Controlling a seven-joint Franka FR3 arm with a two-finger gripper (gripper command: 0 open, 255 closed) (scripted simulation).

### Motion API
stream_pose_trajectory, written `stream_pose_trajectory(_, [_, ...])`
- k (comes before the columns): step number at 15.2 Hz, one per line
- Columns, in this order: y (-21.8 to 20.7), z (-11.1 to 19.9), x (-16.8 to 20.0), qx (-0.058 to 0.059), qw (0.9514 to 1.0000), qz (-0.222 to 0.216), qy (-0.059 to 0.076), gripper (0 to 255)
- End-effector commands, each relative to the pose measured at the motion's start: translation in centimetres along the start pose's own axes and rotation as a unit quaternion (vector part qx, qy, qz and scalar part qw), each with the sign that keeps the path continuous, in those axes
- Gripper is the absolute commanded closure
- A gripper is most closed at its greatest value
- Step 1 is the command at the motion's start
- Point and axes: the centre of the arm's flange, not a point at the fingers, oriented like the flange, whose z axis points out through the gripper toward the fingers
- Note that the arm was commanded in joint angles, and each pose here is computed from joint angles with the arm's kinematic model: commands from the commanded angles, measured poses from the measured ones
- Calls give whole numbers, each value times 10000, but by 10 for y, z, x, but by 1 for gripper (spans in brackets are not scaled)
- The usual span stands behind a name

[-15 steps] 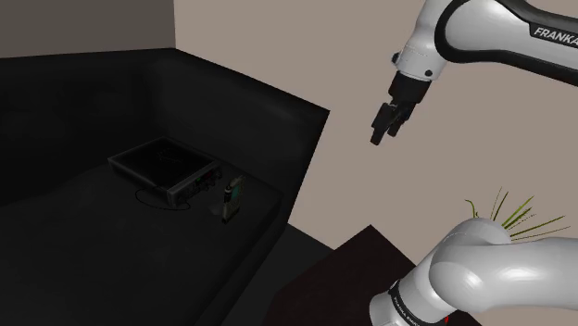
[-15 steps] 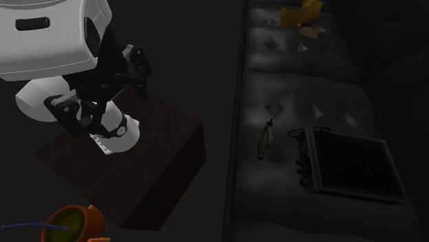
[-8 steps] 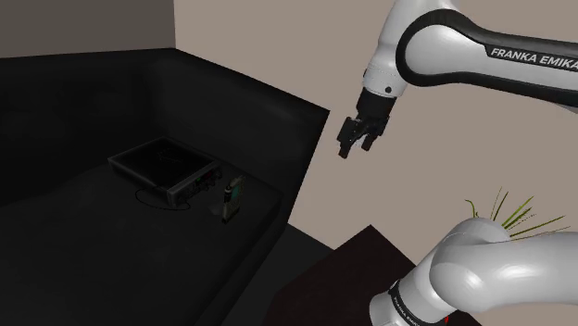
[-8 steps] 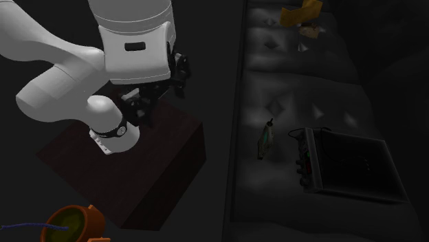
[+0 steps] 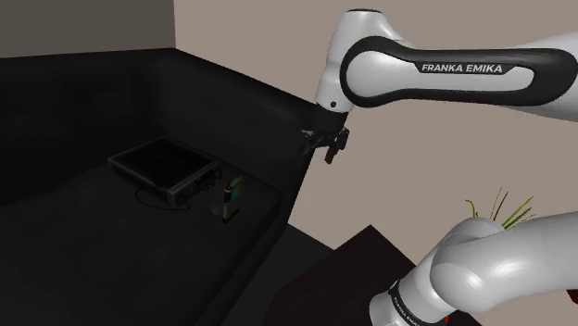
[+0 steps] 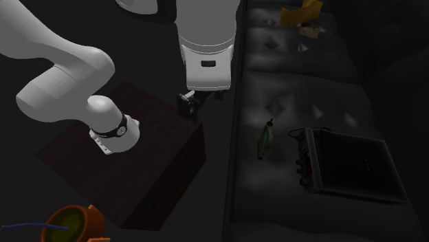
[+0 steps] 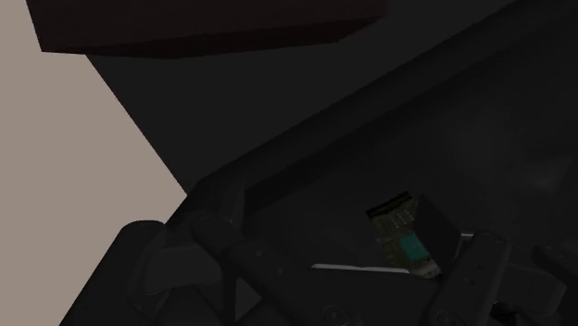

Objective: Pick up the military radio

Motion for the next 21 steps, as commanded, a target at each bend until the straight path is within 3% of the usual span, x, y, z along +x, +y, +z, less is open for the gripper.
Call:
stream_pose_trajectory(1, [-21, 12, 11, 33, 9998, 183, -9, 0])
stream_pose_trajectory(9, [-98, 61, 59, 131, 9963, 852, -53, 0])
stream_pose_trajectory(17, [-170, 109, 117, 229, 9881, 1518, -96, 0])
stream_pose_trajectory(21, [-173, 127, 121, 234, 9876, 1550, -99, 0])
